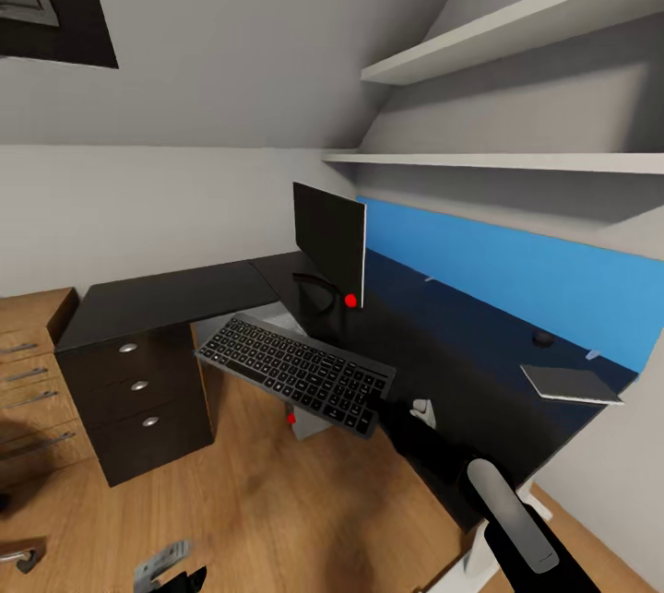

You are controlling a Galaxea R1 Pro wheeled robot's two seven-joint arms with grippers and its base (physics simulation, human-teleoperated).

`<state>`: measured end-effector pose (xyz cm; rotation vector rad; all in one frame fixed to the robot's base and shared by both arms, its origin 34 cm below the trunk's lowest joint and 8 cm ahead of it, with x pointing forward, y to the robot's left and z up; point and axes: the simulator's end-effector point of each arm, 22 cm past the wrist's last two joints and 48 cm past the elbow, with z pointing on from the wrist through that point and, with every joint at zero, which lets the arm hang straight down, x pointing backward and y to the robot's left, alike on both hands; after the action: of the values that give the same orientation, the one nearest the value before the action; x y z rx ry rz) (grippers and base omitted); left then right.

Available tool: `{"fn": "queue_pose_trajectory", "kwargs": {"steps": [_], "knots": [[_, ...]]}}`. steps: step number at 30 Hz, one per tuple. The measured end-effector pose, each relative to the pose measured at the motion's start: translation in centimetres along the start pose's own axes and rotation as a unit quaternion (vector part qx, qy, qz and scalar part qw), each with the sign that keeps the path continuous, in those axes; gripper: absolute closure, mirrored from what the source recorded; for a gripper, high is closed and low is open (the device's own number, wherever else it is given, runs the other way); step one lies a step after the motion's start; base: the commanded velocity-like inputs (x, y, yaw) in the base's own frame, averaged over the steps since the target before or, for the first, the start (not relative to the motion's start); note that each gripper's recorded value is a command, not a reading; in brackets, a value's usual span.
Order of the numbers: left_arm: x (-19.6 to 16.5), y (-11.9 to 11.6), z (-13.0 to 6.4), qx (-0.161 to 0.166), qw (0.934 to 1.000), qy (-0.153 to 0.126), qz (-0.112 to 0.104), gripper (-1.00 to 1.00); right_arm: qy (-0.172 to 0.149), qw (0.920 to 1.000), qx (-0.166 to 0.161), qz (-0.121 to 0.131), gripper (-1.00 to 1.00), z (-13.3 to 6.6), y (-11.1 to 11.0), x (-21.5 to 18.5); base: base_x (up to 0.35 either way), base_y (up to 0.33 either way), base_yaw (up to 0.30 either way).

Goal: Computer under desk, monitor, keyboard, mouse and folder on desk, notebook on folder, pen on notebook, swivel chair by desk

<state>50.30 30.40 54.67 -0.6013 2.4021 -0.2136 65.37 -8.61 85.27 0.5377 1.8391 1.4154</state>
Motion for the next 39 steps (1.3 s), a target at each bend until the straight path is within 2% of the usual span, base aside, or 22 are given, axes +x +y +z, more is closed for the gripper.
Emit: {"fn": "queue_pose_trajectory", "kwargs": {"steps": [14, 20, 34, 39], "knots": [[-0.3, -0.2, -0.1, 0.001, 1.0000, -0.008, -0.001, -1.00, 0.000, 1.0000, -0.001, -0.004, 1.00, -0.1, 0.3, 0.0, 0.012, 0.017, 0.259], [-0.8, -0.3, -0.2, 0.003, 0.9998, -0.018, -0.002, -1.00, 0.000, 0.9999, 0.002, -0.016, 1.00, -0.1, 0.3, 0.0, 0.199, 0.209, 0.259], [-1.2, -0.6, -0.3, 0.006, 0.9997, -0.023, -0.002, -1.00, -0.002, 0.9998, 0.000, -0.022, 1.00, -0.2, 0.7, -0.1, 0.207, 0.220, 0.221], [-0.9, -1.4, -0.4, 0.012, 0.9997, -0.021, 0.011, -1.00, -0.003, 0.9997, -0.003, -0.023, 1.00, -0.4, 1.1, -0.2, 0.017, 0.017, 0.022]]}}
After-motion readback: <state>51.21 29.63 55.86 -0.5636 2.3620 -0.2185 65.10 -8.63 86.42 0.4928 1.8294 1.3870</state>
